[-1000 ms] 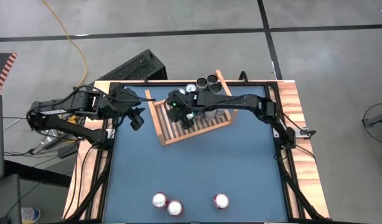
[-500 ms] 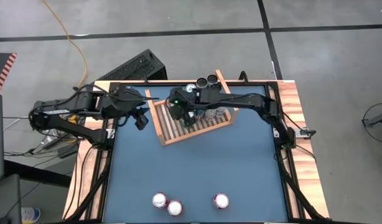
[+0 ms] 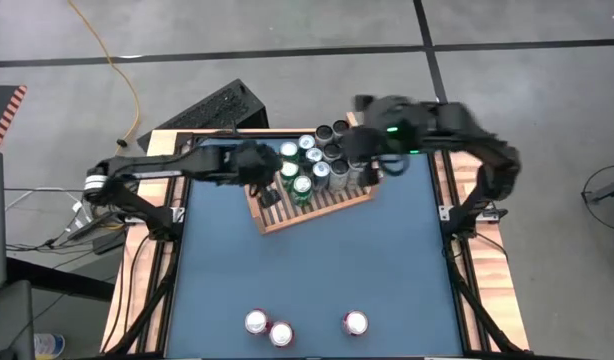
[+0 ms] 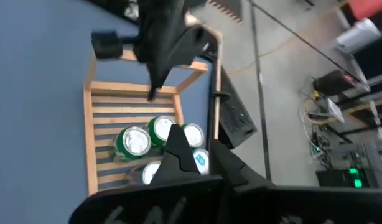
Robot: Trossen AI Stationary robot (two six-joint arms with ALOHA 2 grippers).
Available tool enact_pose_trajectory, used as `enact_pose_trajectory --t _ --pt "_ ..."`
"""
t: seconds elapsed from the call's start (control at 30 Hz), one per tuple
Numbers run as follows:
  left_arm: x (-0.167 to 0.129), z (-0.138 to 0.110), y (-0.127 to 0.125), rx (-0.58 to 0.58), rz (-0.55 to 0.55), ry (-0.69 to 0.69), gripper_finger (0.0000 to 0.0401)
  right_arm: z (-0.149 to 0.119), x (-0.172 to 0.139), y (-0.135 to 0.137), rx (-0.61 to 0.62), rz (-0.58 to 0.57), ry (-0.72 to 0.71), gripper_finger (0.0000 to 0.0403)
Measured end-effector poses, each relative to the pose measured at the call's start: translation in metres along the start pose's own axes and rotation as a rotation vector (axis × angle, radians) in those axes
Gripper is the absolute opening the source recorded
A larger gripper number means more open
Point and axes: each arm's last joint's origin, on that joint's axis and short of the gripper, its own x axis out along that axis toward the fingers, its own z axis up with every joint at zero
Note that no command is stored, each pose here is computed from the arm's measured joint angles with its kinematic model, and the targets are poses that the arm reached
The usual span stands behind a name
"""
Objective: Place canned beverage on shelf
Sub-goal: Adjust the green soda can
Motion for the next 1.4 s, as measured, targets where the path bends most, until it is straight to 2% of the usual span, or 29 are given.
enact_pose_trajectory --t 0.1,0.2,0.37,0.6,0.77,0.93,1.07,1.17,1.4 --pt "0.024 0.006 0.005 -0.001 -0.072 0.012 0.0001 -0.008 -0.035 -0.003 0.068 -0.043 -0.024 0.0000" --pt "0.045 0.007 0.014 -0.014 -0.077 0.047 0.0000 -0.015 -0.061 -0.002 0.111 -0.069 -0.043 0.0000" --pt "0.069 0.006 0.020 -0.015 -0.121 0.092 0.0000 -0.019 -0.080 0.005 0.131 -0.046 -0.059 0.0000" --pt "0.078 0.007 0.026 -0.017 -0.133 0.090 0.0000 -0.017 -0.082 0.019 0.081 -0.077 0.003 0.0000" --pt "0.078 0.000 0.029 -0.012 -0.141 0.159 0.0000 -0.014 -0.072 0.027 0.037 -0.051 0.046 0.0000" --pt "0.078 0.000 0.028 -0.024 -0.144 0.163 0.0000 -0.014 -0.071 0.027 0.010 -0.050 0.054 0.0000" --pt "0.083 -0.015 0.029 -0.019 -0.121 0.227 0.0000 -0.014 -0.071 0.027 0.010 -0.050 0.054 0.0000" --pt "0.091 -0.029 0.027 -0.043 -0.145 0.269 0.0000 -0.014 -0.071 0.027 0.014 -0.050 0.054 0.0000" --pt "0.104 -0.036 0.023 -0.076 -0.139 0.185 0.0000 -0.014 -0.071 0.027 -0.007 -0.049 0.054 0.0000"
